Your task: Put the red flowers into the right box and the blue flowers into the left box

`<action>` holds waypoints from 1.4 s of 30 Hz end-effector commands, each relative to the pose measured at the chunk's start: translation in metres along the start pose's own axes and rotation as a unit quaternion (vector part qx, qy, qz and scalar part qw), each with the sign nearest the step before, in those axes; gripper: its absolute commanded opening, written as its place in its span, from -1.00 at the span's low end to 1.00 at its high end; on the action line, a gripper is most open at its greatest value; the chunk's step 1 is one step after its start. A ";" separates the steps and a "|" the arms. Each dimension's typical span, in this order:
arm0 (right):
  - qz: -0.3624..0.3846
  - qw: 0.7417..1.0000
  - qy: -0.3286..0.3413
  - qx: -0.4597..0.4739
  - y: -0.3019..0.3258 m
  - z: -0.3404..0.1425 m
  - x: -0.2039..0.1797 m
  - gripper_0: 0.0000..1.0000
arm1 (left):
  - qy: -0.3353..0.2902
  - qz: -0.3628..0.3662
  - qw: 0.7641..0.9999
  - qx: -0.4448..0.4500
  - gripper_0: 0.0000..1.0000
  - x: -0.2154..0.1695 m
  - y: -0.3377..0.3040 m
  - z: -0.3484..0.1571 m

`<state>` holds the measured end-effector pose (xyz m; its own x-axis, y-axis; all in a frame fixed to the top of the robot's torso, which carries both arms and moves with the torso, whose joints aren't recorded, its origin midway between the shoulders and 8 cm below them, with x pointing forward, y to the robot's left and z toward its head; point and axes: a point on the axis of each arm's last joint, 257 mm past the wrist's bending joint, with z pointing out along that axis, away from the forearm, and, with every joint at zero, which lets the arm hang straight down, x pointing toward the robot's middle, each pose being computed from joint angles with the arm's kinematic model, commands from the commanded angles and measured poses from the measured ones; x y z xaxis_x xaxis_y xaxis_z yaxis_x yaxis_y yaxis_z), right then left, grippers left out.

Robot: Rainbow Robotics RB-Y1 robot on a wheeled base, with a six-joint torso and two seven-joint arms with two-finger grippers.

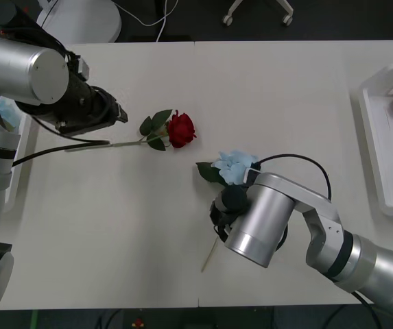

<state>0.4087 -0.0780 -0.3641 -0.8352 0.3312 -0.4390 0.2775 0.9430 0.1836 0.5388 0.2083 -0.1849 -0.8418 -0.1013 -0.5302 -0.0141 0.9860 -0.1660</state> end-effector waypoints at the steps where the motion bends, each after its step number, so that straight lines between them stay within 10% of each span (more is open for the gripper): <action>1: -0.016 0.999 -0.012 -0.028 0.041 -0.008 -0.007 0.98 | -0.037 0.120 0.992 -0.022 1.00 -0.021 0.019 -0.011; 10: -0.023 1.000 -0.011 -0.013 0.033 0.003 -0.008 0.38 | -0.031 0.355 0.934 -0.015 1.00 -0.010 0.013 0.011; 15: -0.021 1.000 -0.010 -0.009 0.030 0.004 -0.009 -0.98 | -0.032 0.450 0.893 -0.010 1.00 -0.002 0.010 0.034; 26: -0.011 1.000 -0.016 -0.013 0.024 -0.003 -0.040 -1.00 | -0.033 0.554 0.832 -0.003 1.00 0.022 0.006 0.070; 42: -0.190 0.949 -0.123 -0.219 0.060 -0.148 -0.232 -1.00 | -0.071 0.570 0.818 0.011 0.97 0.032 -0.034 0.114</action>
<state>0.5299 -0.1149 -0.1915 -0.7892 0.1016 -0.6057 -0.1405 0.9302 0.3391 0.5712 0.1725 -0.2958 -0.2948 0.8426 -0.4507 0.7293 0.5032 0.4636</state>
